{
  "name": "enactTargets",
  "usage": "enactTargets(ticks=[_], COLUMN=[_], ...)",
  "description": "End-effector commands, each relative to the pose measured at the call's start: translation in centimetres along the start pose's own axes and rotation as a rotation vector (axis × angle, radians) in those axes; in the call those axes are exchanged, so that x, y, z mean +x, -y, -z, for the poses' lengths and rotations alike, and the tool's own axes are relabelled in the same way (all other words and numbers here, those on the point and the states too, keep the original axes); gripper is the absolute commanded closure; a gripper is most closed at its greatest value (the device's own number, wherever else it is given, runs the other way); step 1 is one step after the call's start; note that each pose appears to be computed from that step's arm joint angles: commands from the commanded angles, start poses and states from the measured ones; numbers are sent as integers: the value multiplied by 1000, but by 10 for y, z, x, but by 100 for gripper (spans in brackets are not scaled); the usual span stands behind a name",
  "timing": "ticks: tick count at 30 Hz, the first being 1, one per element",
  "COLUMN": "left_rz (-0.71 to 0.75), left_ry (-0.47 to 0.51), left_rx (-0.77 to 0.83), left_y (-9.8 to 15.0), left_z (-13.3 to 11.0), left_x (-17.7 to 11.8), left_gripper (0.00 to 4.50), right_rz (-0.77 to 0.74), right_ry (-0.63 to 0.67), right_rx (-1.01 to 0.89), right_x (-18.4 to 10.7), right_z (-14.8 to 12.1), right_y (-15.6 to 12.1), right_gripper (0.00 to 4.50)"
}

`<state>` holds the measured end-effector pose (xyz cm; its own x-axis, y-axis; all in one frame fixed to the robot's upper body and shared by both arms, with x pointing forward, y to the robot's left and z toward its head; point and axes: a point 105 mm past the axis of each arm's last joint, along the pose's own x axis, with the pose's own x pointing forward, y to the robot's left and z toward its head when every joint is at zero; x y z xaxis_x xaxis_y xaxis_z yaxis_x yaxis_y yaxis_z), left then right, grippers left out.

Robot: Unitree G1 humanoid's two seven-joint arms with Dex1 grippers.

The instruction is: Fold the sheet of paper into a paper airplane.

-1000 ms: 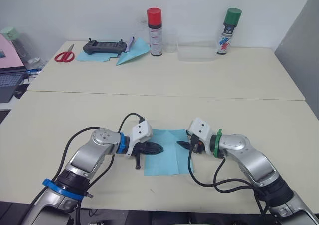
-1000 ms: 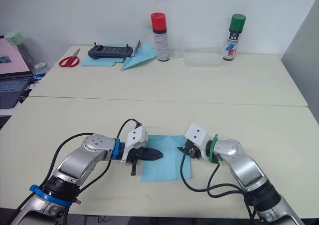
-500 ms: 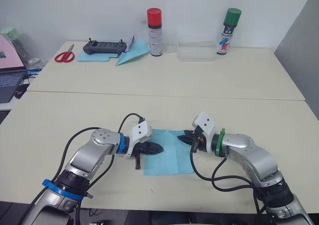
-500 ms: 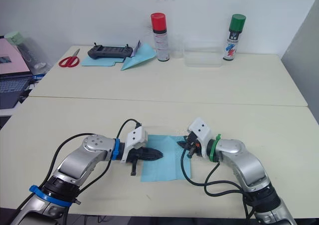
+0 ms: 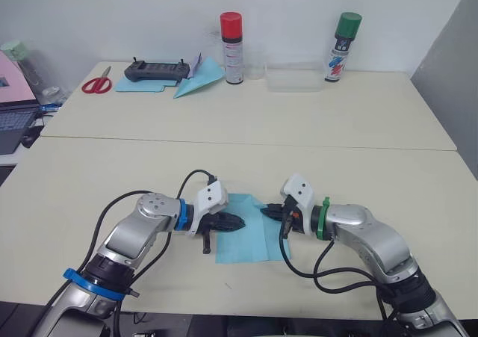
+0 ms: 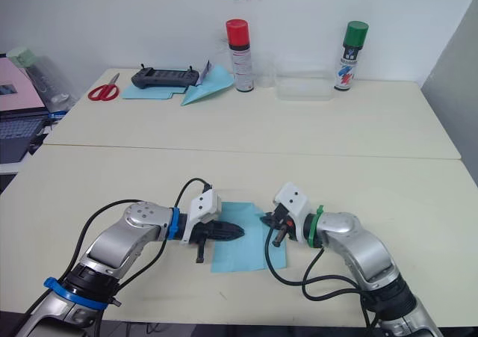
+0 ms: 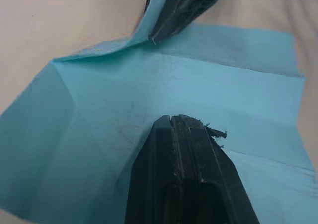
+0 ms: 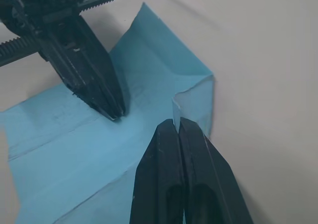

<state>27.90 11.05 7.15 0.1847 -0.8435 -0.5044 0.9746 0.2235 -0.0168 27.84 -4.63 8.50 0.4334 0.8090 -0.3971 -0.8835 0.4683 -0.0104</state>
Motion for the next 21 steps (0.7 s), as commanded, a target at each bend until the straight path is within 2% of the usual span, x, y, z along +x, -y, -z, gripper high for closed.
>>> enactTargets(ticks=[1,5,9,14,16,21], left_rz=[-25,-24,-63,-74,-66,-71], left_ry=[-36,-18,119,193,192,96], left_rx=[-20,-29,-25,-4,3,51], left_y=[-1,-1,-19,-28,-27,-29], left_z=[9,5,-43,-73,-75,-55], left_x=[-1,-6,-18,-10,-2,19], left_gripper=[450,450,450,450,450,450], right_rz=[-4,12,-6,7,11,18], right_ry=[-1,-43,-77,-90,-88,-79], right_rx=[-25,-28,-39,-41,-39,-28], right_x=[2,4,6,7,6,6], right_z=[0,13,25,30,30,28], right_y=[-1,3,0,3,5,6], right_gripper=[447,447,447,447,447,447])
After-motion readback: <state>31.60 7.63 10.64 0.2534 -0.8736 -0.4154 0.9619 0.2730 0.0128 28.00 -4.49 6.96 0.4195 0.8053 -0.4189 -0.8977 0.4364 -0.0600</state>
